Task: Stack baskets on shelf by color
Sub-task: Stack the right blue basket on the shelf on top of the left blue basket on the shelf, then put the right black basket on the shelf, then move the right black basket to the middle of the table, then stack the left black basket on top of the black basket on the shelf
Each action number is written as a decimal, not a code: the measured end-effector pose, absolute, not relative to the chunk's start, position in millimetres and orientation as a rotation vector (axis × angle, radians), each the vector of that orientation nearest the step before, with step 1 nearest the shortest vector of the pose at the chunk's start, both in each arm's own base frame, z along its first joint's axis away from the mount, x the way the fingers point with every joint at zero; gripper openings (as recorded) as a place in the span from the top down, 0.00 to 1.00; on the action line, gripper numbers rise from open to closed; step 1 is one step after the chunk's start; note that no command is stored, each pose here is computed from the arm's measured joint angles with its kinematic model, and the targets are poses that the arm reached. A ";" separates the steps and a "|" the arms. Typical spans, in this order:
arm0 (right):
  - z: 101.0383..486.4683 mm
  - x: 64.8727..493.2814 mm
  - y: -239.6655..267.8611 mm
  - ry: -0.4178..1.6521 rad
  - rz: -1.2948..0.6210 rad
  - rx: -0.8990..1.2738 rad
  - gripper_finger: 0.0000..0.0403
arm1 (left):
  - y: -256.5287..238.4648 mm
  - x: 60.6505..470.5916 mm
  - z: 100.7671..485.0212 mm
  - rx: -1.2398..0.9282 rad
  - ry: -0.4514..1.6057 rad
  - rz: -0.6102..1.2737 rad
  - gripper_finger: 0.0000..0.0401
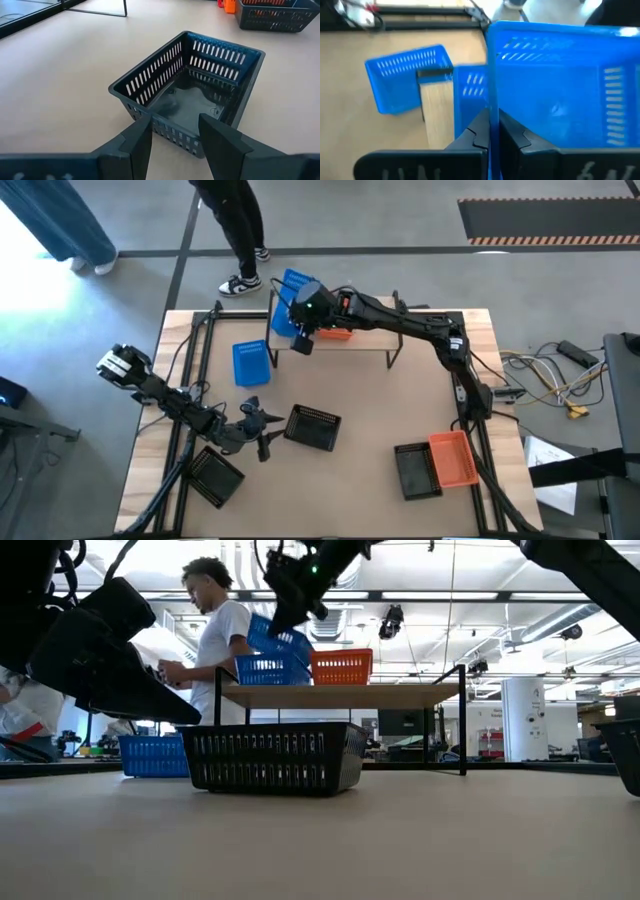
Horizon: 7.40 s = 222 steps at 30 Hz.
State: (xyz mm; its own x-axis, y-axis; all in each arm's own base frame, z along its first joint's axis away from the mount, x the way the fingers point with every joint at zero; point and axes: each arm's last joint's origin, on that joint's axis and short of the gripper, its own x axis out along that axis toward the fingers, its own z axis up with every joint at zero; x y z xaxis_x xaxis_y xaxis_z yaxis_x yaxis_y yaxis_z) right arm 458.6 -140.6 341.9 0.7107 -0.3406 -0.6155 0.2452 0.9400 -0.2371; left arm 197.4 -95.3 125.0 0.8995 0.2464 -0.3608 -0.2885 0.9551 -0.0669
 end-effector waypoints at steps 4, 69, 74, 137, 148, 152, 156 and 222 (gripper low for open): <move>334.8 458.0 -139.8 0.746 -0.318 -0.139 0.95 | -95.3 197.4 125.0 -0.124 0.357 0.278 0.64; 154.6 184.6 265.3 1.367 -0.070 -0.020 0.81 | -93.8 195.7 122.9 -0.146 0.359 0.290 0.64; 173.1 214.3 265.5 1.188 -0.101 -0.070 0.96 | -94.8 197.6 125.0 -0.152 0.352 0.289 0.64; 205.7 272.4 74.0 0.513 0.336 -0.180 0.72 | -77.6 186.4 104.3 -0.422 0.487 0.486 0.64; 165.8 301.8 94.0 0.590 0.346 -0.192 0.78 | -68.7 215.3 97.1 -0.292 0.467 0.507 0.64; 174.2 300.9 97.3 0.665 0.332 -0.186 0.81 | -57.8 246.2 100.4 -0.182 0.439 0.442 0.64; 188.8 287.2 103.4 0.764 0.257 -0.210 0.84 | -49.7 282.5 108.0 -0.017 0.420 0.254 0.64; 82.2 272.1 294.8 0.477 -0.352 -0.282 0.85 | -257.4 128.8 216.6 -0.708 1.107 0.460 0.58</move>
